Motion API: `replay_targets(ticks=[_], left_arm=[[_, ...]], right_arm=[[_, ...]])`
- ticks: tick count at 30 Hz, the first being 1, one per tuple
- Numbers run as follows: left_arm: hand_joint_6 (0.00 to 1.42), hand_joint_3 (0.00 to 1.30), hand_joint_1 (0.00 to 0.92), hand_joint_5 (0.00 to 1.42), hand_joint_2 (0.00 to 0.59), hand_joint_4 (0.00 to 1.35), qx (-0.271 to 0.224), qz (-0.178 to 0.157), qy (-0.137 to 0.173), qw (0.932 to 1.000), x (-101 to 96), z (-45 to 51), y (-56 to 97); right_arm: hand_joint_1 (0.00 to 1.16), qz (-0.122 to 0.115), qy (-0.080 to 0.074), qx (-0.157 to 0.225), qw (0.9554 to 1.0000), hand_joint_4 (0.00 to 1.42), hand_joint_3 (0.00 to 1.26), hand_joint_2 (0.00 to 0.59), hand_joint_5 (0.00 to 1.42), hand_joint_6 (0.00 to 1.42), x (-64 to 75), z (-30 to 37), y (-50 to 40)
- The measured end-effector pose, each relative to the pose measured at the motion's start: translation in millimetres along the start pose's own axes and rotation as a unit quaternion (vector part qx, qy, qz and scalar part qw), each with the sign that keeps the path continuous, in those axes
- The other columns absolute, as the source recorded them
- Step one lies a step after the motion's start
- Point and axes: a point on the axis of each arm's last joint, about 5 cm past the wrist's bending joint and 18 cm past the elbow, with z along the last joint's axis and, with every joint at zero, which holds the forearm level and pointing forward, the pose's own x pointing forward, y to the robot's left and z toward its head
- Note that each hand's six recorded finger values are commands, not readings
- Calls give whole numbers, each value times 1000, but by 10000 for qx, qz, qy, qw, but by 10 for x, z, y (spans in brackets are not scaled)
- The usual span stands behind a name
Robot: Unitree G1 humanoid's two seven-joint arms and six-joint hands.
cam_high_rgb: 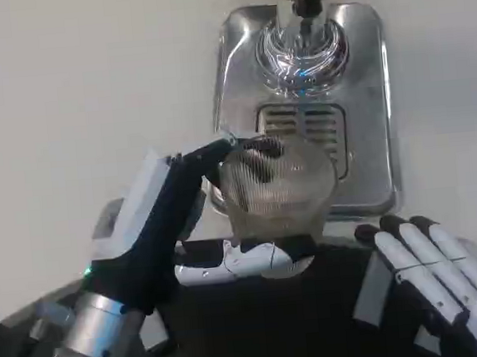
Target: Grasp the cup under the faucet to collect the drink, then remove the cup.
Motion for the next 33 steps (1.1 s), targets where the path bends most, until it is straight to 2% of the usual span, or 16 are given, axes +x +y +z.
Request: replay_targets(ticks=[5, 13, 19, 25, 29, 33], left_arm=[[1424, 1164, 605, 1392, 91, 1227, -32, 13, 1, 10000, -1, 0, 1], [1424, 1170, 605, 1393, 90, 1227, -37, 19, 19, 10000, -1, 1, -2], [1424, 1175, 617, 1393, 86, 1227, 118, 1, 198, 9997, 22, -18, -11], [1424, 1168, 657, 1392, 82, 1227, 222, 345, 431, 9982, 214, -144, -12], [1424, 1165, 671, 1379, 84, 1227, 343, 511, 530, 9967, 340, -233, -38], [1424, 1165, 683, 1378, 85, 1214, 303, 670, 693, 9949, 433, -316, -52]], right_arm=[[846, -75, 63, 87, 9999, 0, 36, 332, 0, 97, 24, 15, 13], [853, -97, 46, 81, 9999, 0, 36, 335, 0, 100, 41, 17, 19], [862, -132, 110, 102, 9998, 0, 36, 340, 0, 101, 45, 13, 19], [860, -118, 230, 152, 9996, 0, 37, 347, 0, 102, 21, 18, 27], [798, -131, 336, 186, 9992, 0, 36, 355, 0, 102, 4, 21, 32], [786, -122, 410, 197, 9989, 0, 36, 355, 0, 113, -8, 23, 32]])
